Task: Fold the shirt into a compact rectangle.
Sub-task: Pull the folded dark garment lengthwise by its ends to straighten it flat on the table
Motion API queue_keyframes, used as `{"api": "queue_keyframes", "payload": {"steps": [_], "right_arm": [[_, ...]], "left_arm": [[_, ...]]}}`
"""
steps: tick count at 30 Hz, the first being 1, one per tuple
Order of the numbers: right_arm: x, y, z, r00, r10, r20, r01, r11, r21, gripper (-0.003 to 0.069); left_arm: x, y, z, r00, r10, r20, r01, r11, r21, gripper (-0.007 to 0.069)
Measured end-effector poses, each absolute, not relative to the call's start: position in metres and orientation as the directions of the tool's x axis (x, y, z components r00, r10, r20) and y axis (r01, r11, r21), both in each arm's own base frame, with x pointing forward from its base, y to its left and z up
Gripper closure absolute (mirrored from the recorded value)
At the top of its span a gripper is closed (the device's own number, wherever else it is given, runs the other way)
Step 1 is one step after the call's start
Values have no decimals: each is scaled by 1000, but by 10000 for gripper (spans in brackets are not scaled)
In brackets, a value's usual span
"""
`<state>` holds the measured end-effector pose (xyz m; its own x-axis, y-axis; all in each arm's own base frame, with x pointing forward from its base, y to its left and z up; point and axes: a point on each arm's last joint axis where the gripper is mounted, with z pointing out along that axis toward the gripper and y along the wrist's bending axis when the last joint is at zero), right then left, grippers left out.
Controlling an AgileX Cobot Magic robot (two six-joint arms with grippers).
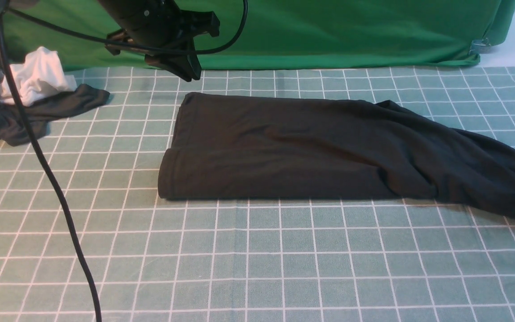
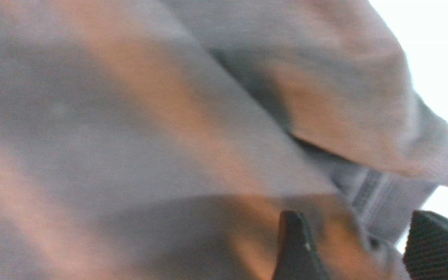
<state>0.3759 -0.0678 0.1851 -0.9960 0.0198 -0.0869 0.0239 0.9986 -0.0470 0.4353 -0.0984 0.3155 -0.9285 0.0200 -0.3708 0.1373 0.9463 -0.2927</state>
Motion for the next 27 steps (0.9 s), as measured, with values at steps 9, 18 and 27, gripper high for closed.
{"api": "queue_keyframes", "payload": {"steps": [9,18,27], "right_arm": [[372,-77,180,-997,70,-23,73,987,-141,294],[368,-75,155,-994,95,51,88,988,-126,336],[367,-75,158,-997,43,63,35,992,-121,599]], "left_arm": [[435,-98,316,-927,30,-374,148,946,-289,591],[436,-97,315,-925,43,-378,154,951,-269,591],[436,-97,315,-924,45,-379,154,952,-265,591]]}}
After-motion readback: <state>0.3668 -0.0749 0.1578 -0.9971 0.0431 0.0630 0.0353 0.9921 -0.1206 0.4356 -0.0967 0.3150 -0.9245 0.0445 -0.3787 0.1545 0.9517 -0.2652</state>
